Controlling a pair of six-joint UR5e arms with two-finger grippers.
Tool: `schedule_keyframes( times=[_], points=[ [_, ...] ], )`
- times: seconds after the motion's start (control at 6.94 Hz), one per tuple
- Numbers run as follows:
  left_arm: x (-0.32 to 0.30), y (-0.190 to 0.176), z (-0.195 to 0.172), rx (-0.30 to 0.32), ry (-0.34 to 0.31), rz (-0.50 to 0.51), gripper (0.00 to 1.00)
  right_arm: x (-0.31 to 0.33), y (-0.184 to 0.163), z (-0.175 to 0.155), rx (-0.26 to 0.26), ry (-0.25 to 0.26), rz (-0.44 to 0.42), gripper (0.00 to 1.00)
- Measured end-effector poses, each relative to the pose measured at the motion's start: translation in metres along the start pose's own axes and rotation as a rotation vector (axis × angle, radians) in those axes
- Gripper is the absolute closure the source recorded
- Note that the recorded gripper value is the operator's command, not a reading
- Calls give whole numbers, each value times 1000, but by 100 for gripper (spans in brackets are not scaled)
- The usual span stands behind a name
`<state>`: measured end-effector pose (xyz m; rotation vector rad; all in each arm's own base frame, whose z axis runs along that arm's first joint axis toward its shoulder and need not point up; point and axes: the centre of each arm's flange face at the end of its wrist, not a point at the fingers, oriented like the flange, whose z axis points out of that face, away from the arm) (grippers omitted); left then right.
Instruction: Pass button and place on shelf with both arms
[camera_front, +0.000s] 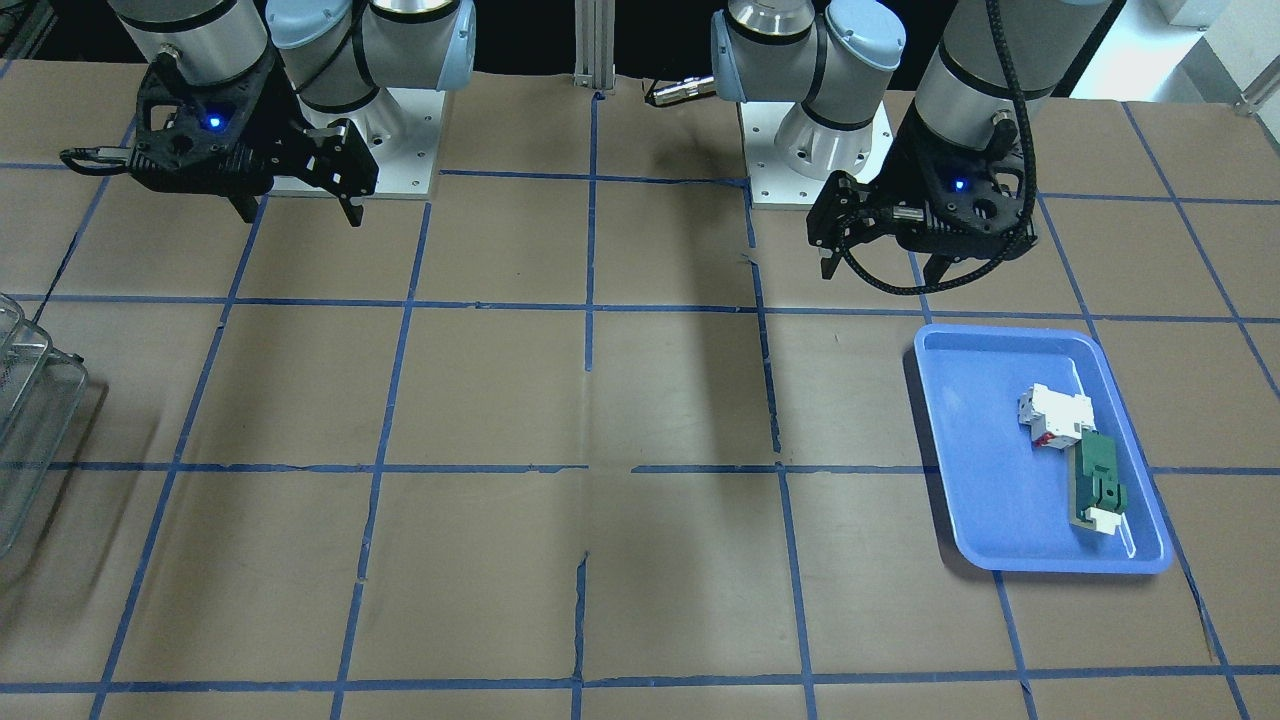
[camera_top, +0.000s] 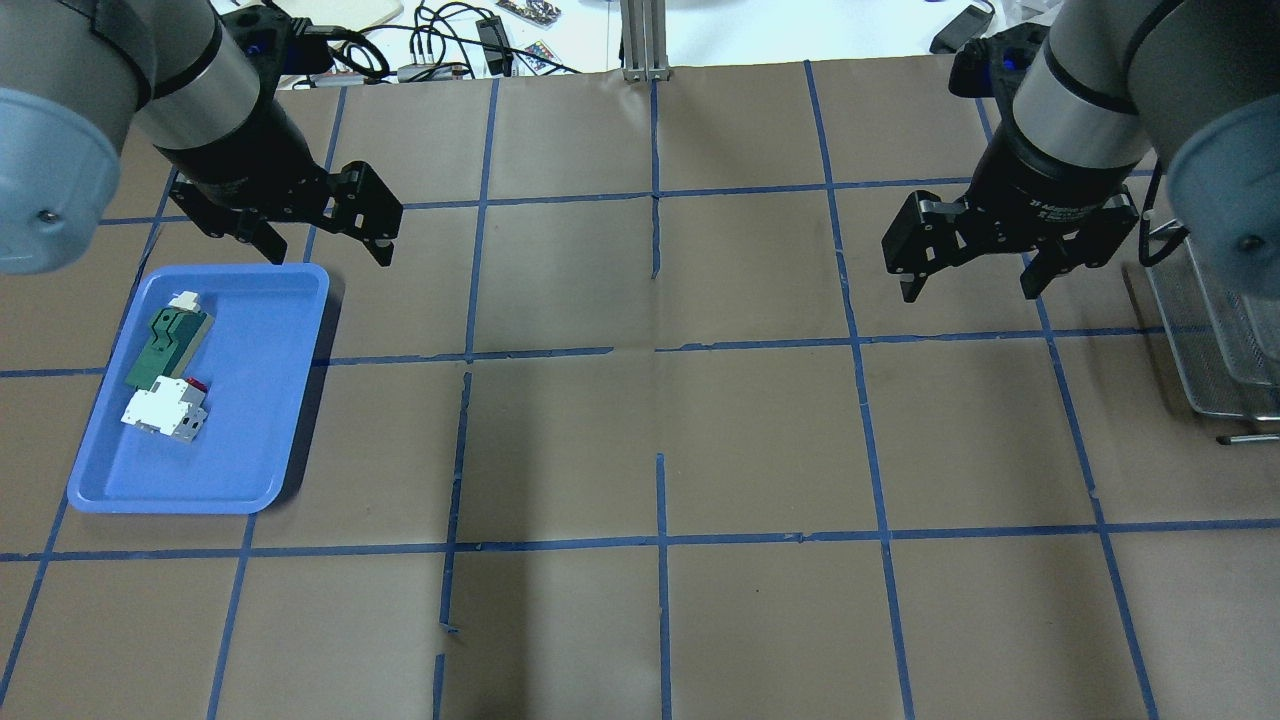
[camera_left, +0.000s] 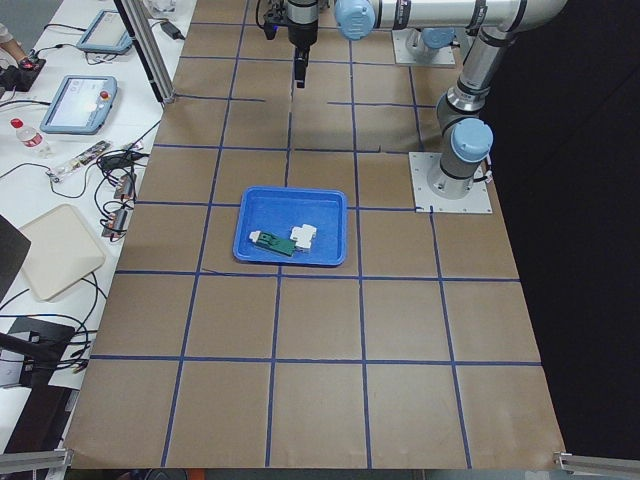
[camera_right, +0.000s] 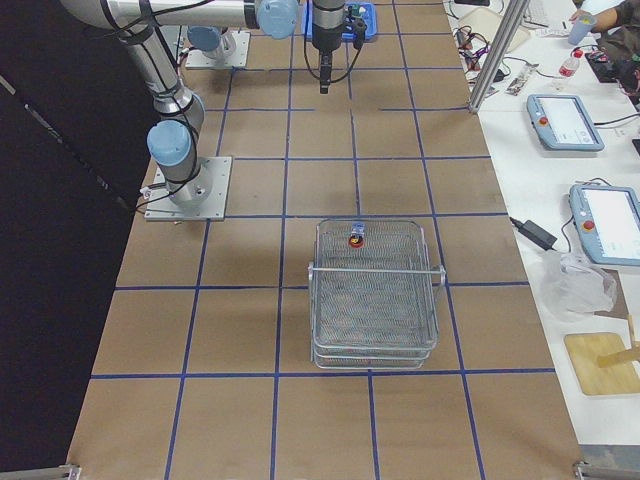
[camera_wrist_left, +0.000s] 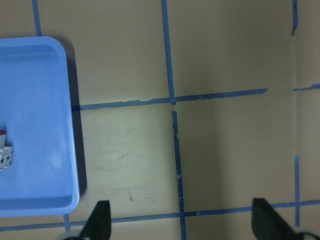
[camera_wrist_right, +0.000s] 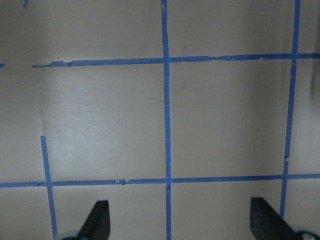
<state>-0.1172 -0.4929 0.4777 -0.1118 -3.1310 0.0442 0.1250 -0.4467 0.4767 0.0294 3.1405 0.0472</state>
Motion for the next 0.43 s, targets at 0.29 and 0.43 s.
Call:
schedule_keyframes(
  times=[0.29, 0.43],
  points=[
    [0, 0, 0, 1, 0, 0, 0, 0, 1, -1, 0, 3, 0, 0],
    [0, 0, 0, 1, 0, 0, 0, 0, 1, -1, 1, 2, 0, 0]
  ],
)
